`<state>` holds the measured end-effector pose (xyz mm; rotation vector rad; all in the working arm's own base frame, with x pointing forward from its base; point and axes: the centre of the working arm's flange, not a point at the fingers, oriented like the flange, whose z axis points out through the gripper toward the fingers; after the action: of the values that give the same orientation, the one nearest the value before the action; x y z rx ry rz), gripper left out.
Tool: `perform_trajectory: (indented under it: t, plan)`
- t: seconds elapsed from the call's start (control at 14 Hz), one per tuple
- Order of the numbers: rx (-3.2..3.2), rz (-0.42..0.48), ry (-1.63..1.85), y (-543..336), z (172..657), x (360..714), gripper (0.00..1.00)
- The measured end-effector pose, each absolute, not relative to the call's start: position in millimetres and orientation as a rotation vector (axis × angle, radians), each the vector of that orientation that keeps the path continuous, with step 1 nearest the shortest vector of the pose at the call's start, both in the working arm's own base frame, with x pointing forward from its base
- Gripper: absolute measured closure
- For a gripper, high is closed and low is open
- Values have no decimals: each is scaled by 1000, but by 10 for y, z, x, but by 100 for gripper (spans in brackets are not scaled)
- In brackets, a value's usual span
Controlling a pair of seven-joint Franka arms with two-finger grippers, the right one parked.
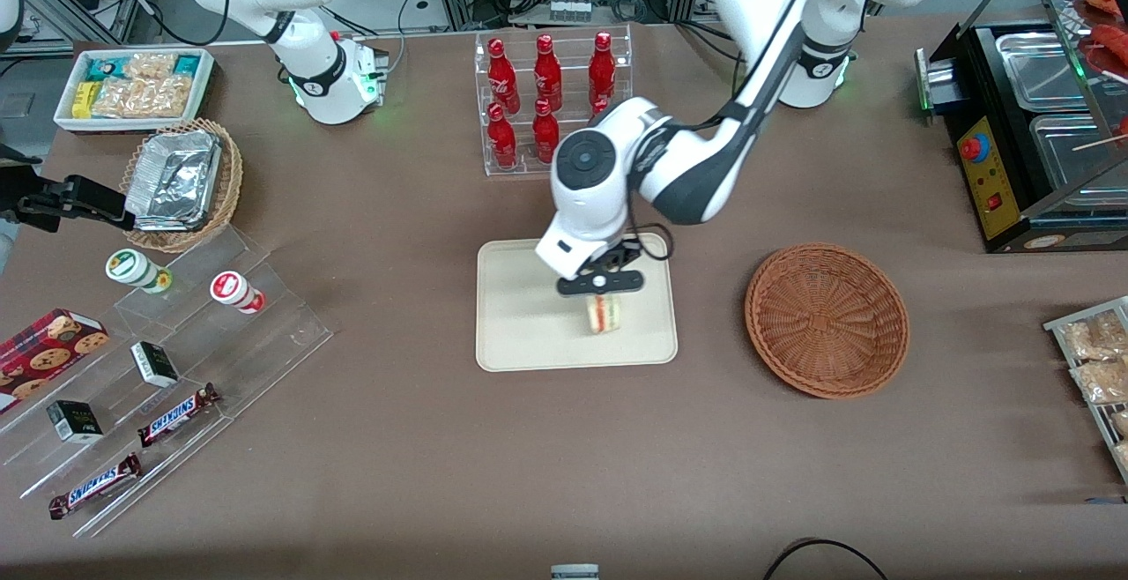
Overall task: Place sandwich from basket to tray
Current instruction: 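Carry the sandwich with the left gripper over the cream tray, then lower the sandwich onto the tray and open the left gripper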
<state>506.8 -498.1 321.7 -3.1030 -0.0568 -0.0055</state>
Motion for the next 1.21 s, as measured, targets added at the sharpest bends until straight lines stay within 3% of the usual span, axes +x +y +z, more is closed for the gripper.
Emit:
perform_trajectory:
  t: [0.21, 0.71, 1.0, 1.21]
  plan:
    - [-3133, -39, -10, -5223, 2815, 5011, 83]
    - [-3102, 9, 6, -5393, 2334, 4805, 80]
    - [-3119, -24, -15, -5420, 2472, 4874, 42]
    - [-3119, -52, -51, -5365, 3044, 4972, 11]
